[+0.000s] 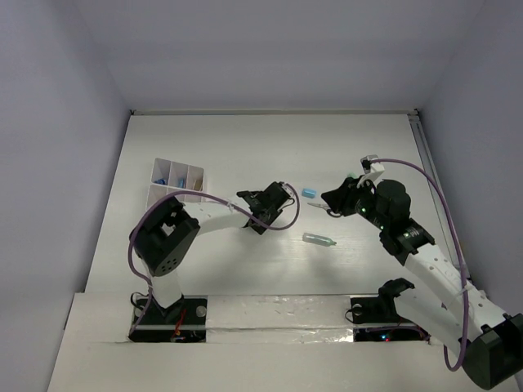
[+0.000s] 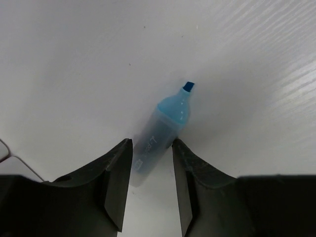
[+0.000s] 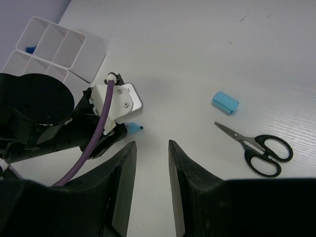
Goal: Sort the stationery into containers
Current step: Pick up the pen from the center of the board.
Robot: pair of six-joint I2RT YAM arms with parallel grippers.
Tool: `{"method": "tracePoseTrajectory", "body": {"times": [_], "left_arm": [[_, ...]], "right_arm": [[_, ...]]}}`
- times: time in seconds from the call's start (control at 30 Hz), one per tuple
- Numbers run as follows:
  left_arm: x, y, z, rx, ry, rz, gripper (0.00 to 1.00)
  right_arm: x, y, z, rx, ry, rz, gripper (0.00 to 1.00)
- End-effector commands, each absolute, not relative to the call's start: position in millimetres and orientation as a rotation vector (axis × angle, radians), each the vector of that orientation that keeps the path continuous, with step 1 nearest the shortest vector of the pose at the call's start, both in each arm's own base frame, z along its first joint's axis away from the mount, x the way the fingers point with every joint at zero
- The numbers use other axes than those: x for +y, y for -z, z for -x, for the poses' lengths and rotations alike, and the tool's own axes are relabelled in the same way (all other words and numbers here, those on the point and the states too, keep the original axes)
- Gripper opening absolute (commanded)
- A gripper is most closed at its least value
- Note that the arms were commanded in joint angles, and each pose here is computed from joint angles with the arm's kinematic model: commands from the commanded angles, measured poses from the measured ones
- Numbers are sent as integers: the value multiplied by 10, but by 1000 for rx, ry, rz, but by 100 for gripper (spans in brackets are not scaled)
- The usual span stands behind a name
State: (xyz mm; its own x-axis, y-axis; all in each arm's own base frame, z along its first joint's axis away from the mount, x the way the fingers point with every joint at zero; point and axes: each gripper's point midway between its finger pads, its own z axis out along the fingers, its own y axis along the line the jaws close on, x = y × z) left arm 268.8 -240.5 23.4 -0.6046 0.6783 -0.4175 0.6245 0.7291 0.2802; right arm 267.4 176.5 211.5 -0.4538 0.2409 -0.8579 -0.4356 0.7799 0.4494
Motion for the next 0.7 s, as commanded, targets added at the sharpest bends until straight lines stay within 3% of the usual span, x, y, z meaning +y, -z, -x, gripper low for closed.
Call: {"method": "tracePoseTrajectory", "body": {"times": [0.0, 0.23, 0.37, 0.43, 0.53, 0.67], "left_arm": [[-2341, -143, -2625, 2510, -141, -945, 34], [-2296, -73, -2582, 2614, -63, -829, 31], [-2232, -80, -2575, 2660, 0, -744, 66], [-2206, -81, -2536, 2678, 37, -728, 70], [-2145, -30, -2468, 2719, 80, -738, 68], [-2141, 81, -2378, 2777, 155, -777, 55]], "right_arm": [[1787, -2215, -2694, 1848, -796, 161, 38], [1815, -2185, -2697, 1861, -805, 174, 39], [1836, -2139, -2710, 1879, -807, 183, 39], [1835, -2122, -2714, 1882, -806, 182, 39], [1826, -2126, -2719, 1879, -801, 178, 39], [1821, -2116, -2728, 1880, -796, 174, 39]]}}
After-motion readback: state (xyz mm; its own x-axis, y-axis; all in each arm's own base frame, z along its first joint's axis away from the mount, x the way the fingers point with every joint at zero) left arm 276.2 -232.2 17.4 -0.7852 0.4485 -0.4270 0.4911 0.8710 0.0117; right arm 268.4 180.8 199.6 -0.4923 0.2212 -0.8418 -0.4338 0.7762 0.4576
